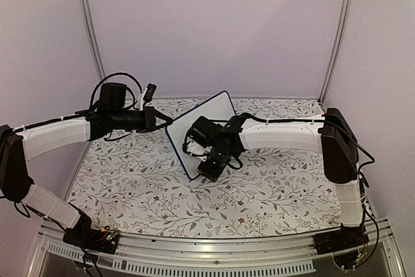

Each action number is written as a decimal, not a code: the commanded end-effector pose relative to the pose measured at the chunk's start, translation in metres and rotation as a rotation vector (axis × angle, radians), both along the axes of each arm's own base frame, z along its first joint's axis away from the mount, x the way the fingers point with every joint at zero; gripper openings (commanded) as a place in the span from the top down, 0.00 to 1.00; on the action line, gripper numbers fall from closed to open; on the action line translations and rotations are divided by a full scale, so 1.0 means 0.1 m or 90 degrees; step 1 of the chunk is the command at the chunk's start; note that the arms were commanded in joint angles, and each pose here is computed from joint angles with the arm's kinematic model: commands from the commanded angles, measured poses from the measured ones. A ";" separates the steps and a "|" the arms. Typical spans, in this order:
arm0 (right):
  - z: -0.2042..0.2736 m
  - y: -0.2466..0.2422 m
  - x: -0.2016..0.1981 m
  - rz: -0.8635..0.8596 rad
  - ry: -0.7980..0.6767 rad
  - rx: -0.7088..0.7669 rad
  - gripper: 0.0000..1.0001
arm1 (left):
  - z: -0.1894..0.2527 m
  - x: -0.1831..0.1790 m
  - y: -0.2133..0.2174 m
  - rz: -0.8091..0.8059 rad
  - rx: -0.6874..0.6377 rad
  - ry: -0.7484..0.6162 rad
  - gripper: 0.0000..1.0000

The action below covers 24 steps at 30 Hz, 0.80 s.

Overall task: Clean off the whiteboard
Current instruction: Erase the whiteboard at the center of the board.

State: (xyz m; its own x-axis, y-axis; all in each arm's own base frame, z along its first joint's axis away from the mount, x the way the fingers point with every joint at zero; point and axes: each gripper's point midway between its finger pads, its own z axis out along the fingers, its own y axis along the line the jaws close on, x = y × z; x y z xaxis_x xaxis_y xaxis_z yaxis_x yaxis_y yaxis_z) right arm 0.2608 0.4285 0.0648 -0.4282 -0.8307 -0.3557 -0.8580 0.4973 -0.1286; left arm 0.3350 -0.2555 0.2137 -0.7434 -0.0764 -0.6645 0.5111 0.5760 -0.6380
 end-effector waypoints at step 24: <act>0.51 0.32 0.13 -0.047 -0.078 0.179 0.96 | 0.21 0.06 -0.02 -0.009 -0.029 -0.038 1.00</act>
State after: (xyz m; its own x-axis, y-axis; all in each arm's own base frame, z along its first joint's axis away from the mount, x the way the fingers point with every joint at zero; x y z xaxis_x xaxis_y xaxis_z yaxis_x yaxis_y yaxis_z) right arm 0.2685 0.4468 0.0833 -0.4448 -0.7278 -0.5219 -0.8204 0.5649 -0.0887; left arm 0.3352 -0.2564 0.2165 -0.7387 -0.0756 -0.6698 0.5212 0.5661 -0.6386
